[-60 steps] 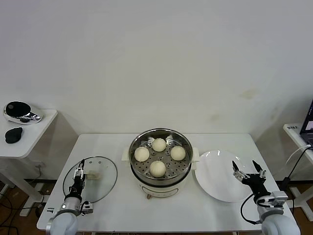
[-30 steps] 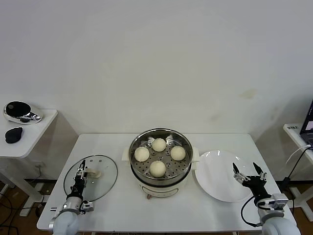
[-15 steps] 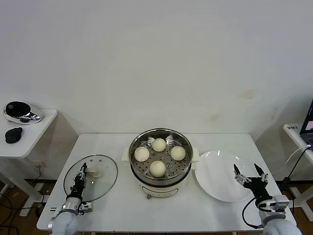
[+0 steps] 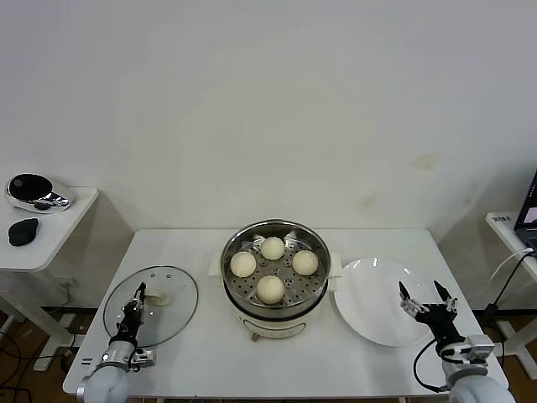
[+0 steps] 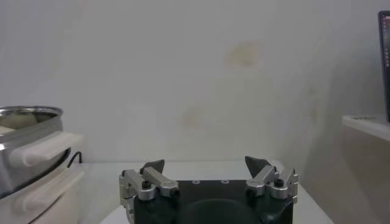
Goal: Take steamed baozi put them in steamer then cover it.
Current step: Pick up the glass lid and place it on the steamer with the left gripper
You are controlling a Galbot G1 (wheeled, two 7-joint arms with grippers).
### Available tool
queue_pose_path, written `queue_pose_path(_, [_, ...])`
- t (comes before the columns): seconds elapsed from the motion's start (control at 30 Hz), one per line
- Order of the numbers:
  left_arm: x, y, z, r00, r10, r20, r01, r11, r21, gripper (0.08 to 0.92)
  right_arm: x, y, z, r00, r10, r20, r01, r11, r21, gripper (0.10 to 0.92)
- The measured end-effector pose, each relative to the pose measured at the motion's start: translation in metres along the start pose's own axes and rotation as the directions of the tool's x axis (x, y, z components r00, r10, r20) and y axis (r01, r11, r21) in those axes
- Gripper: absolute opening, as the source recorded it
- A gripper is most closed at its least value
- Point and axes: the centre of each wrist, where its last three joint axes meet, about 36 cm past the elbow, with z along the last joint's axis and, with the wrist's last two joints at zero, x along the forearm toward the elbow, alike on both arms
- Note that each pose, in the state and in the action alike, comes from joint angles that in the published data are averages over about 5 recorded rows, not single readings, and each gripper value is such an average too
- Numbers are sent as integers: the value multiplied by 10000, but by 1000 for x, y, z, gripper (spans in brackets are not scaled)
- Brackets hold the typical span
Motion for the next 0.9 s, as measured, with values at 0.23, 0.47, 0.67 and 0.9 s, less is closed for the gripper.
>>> queue_pose_path(0.23, [9, 36, -20, 9958, -360, -844, 406, 9977, 542, 141, -3, 0, -5, 10000, -48, 70, 49, 10000, -52, 822])
queue_pose_path(0.47, [25, 84, -38, 9779, -368, -2060, 581, 9934, 985, 141, -5, 2, -7, 10000, -5, 47, 5, 9999, -134, 823])
queue_pose_path(0.67, [39, 129, -51, 9599, -241, -2794, 590, 9914, 1172, 141, -8, 3, -6, 10000, 53, -48, -54, 9999, -145, 823])
queue_pose_path(0.9, [43, 178, -74, 9335, -351, -3568, 844, 9887, 1236, 141, -11, 6, -3, 9998, 54, -190, -56, 9999, -103, 822])
